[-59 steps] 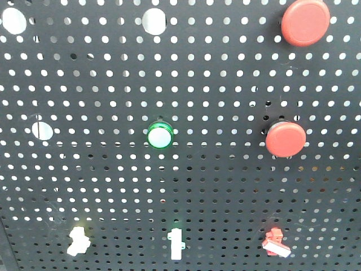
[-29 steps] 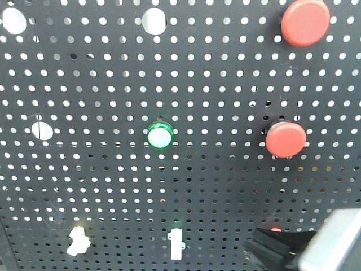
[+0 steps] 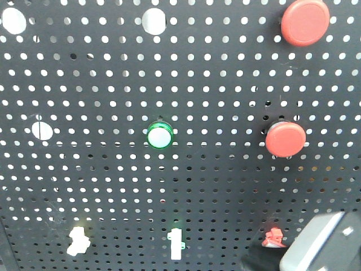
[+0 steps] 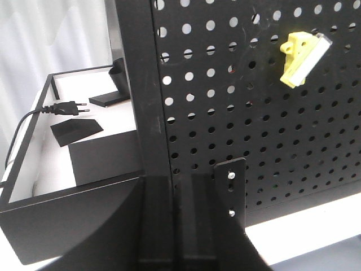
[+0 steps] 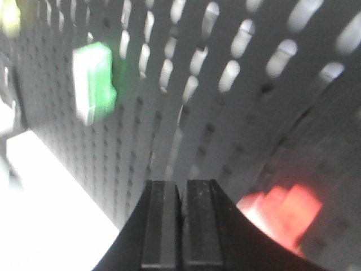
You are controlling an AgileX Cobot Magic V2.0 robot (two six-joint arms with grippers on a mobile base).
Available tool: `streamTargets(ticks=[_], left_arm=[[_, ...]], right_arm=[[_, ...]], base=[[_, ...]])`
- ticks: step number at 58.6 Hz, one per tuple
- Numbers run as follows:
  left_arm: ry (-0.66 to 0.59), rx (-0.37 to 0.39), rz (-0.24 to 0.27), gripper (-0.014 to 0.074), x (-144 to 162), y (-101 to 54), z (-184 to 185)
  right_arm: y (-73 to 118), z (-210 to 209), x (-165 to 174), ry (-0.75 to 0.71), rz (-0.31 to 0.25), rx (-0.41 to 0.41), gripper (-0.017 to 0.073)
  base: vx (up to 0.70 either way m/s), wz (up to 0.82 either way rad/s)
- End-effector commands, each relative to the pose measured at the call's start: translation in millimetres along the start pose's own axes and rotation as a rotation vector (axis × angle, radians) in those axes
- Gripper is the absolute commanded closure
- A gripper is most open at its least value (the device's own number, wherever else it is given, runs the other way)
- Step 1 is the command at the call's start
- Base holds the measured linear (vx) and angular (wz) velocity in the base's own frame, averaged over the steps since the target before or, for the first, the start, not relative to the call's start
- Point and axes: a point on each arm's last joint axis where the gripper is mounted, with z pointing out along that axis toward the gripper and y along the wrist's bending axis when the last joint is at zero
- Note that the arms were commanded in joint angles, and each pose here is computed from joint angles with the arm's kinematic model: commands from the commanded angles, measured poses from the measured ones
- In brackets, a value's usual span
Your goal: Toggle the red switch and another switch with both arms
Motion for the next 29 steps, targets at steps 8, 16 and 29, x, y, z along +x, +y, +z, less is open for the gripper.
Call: streamTargets(ticks=[8,16,29], left_arm=[[-0.07,0.043,0.003,0.0591,-14,-3.3,-1],[-0.07,0.043,0.003,0.0591,-14,-3.3,-1],[-0.071,0.044,0.003,0.0591,-14,-3.4,-1]], right_arm=[[-7.3,-8,-26,-0.182,0.017,0.048,0.0565],[-14.1,-8,-21,-0.142,0.029,0.078,0.0565],[-36.2,-9,-6,-0.028,0.12,0.175,0.0565]], base=[[0.0,0.0],[0.0,0.0],[0.0,0.0]])
